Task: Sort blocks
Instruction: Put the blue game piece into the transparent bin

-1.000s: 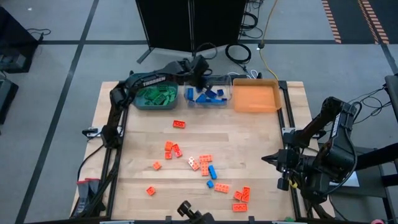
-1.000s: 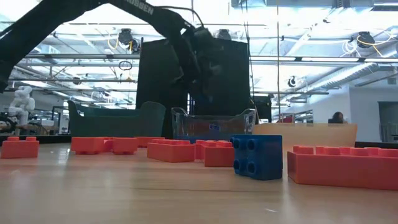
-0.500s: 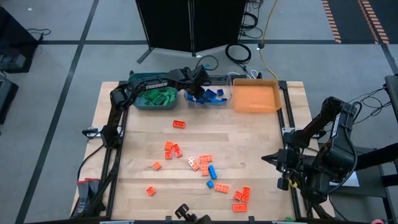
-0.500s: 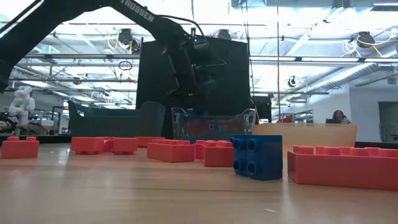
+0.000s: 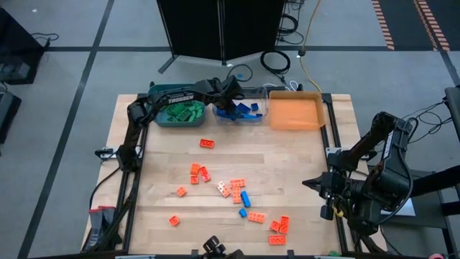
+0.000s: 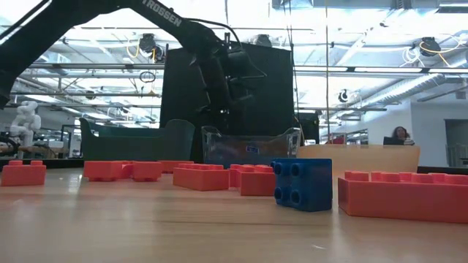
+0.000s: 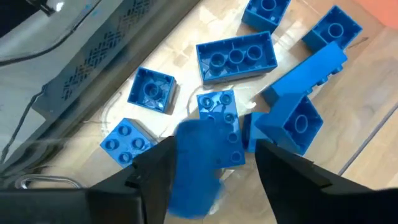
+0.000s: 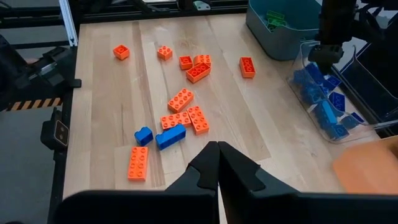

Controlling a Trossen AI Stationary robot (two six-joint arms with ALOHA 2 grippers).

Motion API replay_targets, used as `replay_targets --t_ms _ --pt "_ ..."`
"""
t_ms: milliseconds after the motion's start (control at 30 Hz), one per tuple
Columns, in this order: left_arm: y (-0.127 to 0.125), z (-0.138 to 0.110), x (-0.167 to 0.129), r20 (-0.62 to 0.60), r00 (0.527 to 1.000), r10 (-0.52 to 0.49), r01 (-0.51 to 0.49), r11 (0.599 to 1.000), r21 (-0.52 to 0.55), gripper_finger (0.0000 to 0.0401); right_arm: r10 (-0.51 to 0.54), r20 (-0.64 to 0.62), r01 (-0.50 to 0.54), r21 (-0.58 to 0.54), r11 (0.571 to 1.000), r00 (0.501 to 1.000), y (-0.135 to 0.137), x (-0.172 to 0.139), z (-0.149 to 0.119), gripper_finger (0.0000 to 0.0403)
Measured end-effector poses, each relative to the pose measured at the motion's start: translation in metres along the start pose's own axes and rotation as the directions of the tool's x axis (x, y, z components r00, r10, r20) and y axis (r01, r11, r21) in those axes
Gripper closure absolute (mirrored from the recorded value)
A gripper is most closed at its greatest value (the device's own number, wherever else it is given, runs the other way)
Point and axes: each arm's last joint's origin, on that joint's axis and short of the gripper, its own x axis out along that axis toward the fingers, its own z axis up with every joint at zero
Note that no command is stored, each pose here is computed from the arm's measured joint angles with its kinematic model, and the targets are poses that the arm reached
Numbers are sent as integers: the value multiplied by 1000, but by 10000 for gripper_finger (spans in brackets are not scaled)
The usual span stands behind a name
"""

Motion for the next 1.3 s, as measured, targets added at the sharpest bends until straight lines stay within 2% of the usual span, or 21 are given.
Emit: replay_targets --t_ms 167,333,567,700,800,1000,1200,1300 --pt "-1 1 0 2 999 -36 36 999 5 173 0 0 0 0 1000 1000 0 0 0 402" --pt "-6 9 -9 33 992 -122 122 992 12 171 0 0 0 0 1000 1000 0 0 0 402" --pt "-26 38 -49 150 954 -259 253 966 56 170 -4 -1 4 -13 1000 1000 -1 0 0 402" --pt "-54 46 -82 196 926 -323 297 943 153 171 -8 -3 8 -21 1000 1000 -1 0 0 402" --pt "-85 46 -109 204 888 -413 353 895 273 170 -8 -3 8 -21 1000 1000 -1 0 0 402" --pt "-156 21 -146 151 809 -568 439 754 488 170 -8 -3 7 -19 1000 1000 -1 0 0 402" --pt "-220 -18 -167 79 751 -655 477 622 621 170 -2 -1 2 -11 1000 1000 -1 0 0 402" --pt "-242 -40 -169 19 747 -665 490 570 660 170 -2 -1 2 -11 1000 1000 -1 0 0 402"
